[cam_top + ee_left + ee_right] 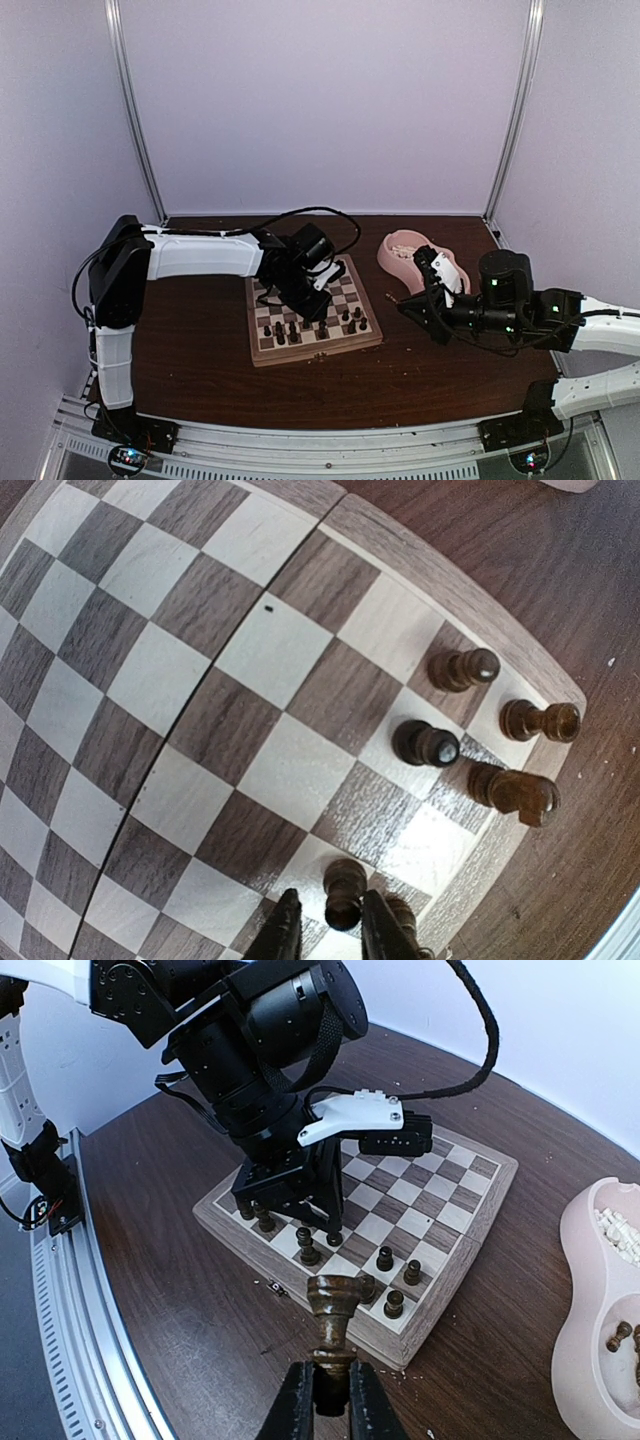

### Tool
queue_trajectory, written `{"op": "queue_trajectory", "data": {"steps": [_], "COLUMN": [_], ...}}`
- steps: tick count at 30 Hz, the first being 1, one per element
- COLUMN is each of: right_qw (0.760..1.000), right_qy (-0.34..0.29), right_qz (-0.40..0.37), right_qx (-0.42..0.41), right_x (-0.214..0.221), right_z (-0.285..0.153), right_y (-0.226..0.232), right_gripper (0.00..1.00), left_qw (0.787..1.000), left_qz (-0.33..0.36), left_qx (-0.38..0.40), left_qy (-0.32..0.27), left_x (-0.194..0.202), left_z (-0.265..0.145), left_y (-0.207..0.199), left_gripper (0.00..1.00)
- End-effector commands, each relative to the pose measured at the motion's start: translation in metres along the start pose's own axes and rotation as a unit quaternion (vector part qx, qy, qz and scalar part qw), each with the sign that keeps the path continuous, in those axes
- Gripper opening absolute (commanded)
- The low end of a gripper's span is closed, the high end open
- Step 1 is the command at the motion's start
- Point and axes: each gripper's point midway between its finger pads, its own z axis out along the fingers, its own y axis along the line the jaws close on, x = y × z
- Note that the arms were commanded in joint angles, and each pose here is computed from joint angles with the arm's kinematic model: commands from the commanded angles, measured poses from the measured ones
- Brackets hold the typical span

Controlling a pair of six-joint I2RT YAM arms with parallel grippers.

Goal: Set up the chess pieces on the board
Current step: Place the pawn on d7.

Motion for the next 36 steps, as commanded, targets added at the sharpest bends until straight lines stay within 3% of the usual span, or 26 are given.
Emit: {"op": "queue_trajectory", "data": {"steps": [1,5,13,36], "right_qw": [1.0,1.0,1.0,1.0], "right_qy": [0.0,0.0,0.0,-0.002], "right_qz": [-0.002,-0.003,-0.003,-0.004], "right_qx": [0.01,0.009,0.011,0.009], "right_x": [0.002,0.002,0.001,-0.001], "right_z": [0.002,0.002,0.001,0.001], "right_y": [-0.003,-0.003,-0.004,-0.003], "right_gripper": [0.0,0.0,0.0,0.0], "left_qw": [1.0,1.0,1.0,1.0], "left_qz": [0.006,0.007,0.008,0.016], "left_qx": [-0.002,-0.001,0.003,-0.006], "left_qy": [-0.009,-0.009,-0.002,-0.001], "left_x": [-0.005,-0.006,-0.003,-0.003], "left_z": [0.005,0.005,0.005,-0.01], "left_y": [0.0,-0.001,-0.002,-0.001], "left_gripper": [0.23,0.22,0.1,0.09]}}
